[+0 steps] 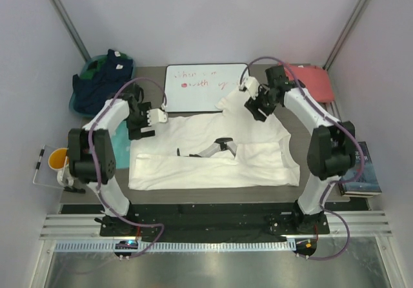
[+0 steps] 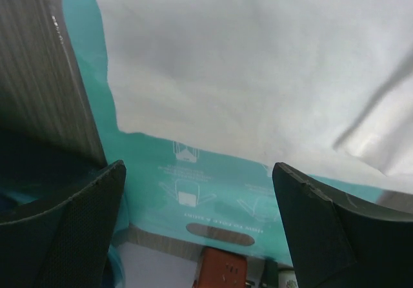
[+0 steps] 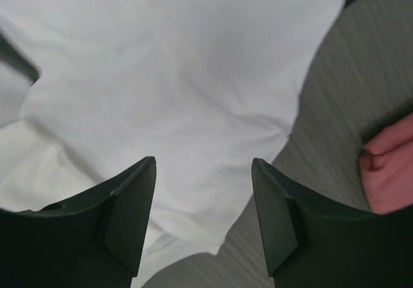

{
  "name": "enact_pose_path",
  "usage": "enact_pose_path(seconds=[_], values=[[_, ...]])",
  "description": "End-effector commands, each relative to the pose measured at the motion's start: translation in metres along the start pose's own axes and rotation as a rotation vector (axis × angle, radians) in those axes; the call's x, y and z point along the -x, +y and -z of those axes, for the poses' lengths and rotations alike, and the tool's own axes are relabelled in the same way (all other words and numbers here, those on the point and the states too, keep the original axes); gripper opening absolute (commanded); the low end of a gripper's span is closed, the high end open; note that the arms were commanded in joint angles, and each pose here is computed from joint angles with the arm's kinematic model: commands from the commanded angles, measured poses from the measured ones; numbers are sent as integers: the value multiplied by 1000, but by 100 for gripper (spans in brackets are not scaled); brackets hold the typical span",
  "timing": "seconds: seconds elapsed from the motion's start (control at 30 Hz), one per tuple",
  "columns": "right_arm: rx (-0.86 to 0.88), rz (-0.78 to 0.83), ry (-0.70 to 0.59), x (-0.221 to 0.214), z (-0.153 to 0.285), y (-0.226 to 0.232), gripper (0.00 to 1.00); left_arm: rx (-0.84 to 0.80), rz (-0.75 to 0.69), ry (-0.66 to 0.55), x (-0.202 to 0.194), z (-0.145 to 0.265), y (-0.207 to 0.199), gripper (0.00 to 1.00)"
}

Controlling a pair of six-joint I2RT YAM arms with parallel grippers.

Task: Fold and stack the t-shirts
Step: Fold the tshirt

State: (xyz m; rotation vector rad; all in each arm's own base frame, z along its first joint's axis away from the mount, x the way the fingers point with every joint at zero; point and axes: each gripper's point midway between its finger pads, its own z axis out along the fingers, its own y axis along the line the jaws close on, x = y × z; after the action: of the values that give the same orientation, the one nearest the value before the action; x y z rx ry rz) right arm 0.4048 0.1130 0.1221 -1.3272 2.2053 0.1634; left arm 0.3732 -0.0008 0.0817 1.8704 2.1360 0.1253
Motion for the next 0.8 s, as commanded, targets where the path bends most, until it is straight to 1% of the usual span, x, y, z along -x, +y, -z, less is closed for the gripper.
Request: enact_pose_path(seconds=[0.0,0.03,0.07,0.13,0.17,0.2,0.23,0.27,0.3,0.33,0.4,0.47,0.53,0.6,0.77], values=[[-272,-214,-138,42,-12,-106,66,109,144,34,-11,-19,65,97],[-306,-246,-143,42,-14,-123,66,79,194,50,-17,-34,66,97],[-328,-296,-166,48,-26,-142,65,115,213,36,-13,-29,84,97],[-353,-354,-210,56,-34,-164,64,112,263,32,-16,-38,93,97],[-368,-417,-234,59,-43,-181,64,141,266,18,-13,-32,105,97],[-378,-449,-241,59,-48,-190,63,147,269,19,-12,-31,109,97],[-393,-458,-286,73,-43,-201,63,144,271,16,-12,-31,110,97],[-376,-476,-300,74,-48,-204,63,154,266,7,-9,-27,116,97],[-339,-498,-278,67,-68,-200,63,155,262,4,-8,-26,117,97],[-330,-505,-291,70,-70,-202,63,151,258,2,-8,-24,117,97],[-267,-536,-293,68,-89,-192,63,144,228,3,-8,-22,117,97],[-223,-556,-297,66,-99,-185,63,128,216,11,-9,-21,114,97],[-188,-571,-282,61,-111,-175,63,78,197,19,-9,-25,104,97],[-181,-571,-276,60,-114,-172,63,51,186,31,-12,-28,99,97],[-183,-560,-277,61,-113,-173,63,67,177,73,-22,-45,102,94]])
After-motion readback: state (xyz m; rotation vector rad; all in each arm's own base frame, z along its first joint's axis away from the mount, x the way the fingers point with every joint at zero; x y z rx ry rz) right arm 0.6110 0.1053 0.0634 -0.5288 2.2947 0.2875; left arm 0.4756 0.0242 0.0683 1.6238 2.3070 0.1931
